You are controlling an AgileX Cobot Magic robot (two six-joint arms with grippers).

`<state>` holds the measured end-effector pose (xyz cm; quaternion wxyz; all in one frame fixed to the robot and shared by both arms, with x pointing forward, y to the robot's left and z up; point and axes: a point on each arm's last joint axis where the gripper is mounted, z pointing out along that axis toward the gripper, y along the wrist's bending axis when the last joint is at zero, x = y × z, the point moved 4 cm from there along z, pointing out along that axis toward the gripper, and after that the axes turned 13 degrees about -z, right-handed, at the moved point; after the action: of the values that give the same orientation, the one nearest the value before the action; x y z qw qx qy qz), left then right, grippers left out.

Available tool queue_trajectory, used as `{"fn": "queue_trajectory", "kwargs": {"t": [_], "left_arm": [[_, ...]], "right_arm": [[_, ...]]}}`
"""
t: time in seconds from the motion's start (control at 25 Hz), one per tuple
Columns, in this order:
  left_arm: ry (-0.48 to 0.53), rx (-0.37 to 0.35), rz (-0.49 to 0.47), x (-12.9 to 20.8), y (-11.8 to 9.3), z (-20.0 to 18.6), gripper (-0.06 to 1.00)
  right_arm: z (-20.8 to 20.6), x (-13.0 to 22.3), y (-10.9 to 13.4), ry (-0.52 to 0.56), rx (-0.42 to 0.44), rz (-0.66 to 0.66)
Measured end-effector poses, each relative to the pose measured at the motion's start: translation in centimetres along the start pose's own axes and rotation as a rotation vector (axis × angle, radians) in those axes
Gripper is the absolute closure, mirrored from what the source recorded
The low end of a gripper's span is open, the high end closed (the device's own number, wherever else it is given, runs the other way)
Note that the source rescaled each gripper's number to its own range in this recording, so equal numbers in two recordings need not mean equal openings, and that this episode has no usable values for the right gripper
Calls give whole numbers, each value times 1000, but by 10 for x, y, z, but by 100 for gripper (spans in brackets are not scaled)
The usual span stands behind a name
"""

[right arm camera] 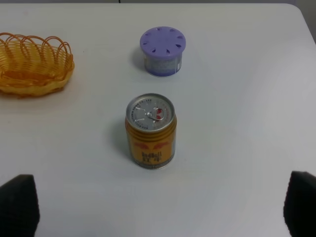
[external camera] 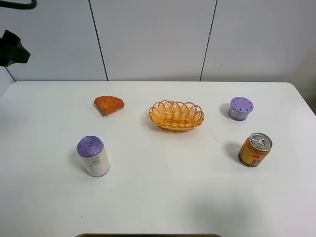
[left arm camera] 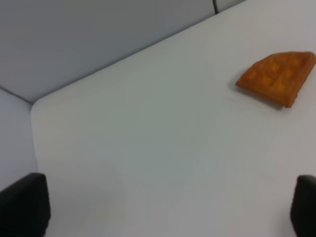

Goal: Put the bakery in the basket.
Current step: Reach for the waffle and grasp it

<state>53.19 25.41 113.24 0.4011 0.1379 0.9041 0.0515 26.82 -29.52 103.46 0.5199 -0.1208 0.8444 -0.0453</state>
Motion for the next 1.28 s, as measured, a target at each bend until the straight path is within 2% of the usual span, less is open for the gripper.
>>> {"fn": "queue_trajectory", "kwargs": {"t": [0.32, 0.68, 0.92, 1.08, 1.28], "left_arm": [[70, 21, 133, -27, -22, 60, -5], [207, 127, 388, -8, -72, 126, -6], [185, 204, 523, -1, -97, 157, -6], [214, 265, 615, 10, -106, 171, -6], [222, 300, 641, 9, -111, 178, -6]], "right_arm": [[0, 0, 0, 0, 0, 0], [0, 0, 0, 0, 0, 0], [0, 0, 0, 0, 0, 0], [0, 0, 0, 0, 0, 0], [0, 0, 0, 0, 0, 0]]}}
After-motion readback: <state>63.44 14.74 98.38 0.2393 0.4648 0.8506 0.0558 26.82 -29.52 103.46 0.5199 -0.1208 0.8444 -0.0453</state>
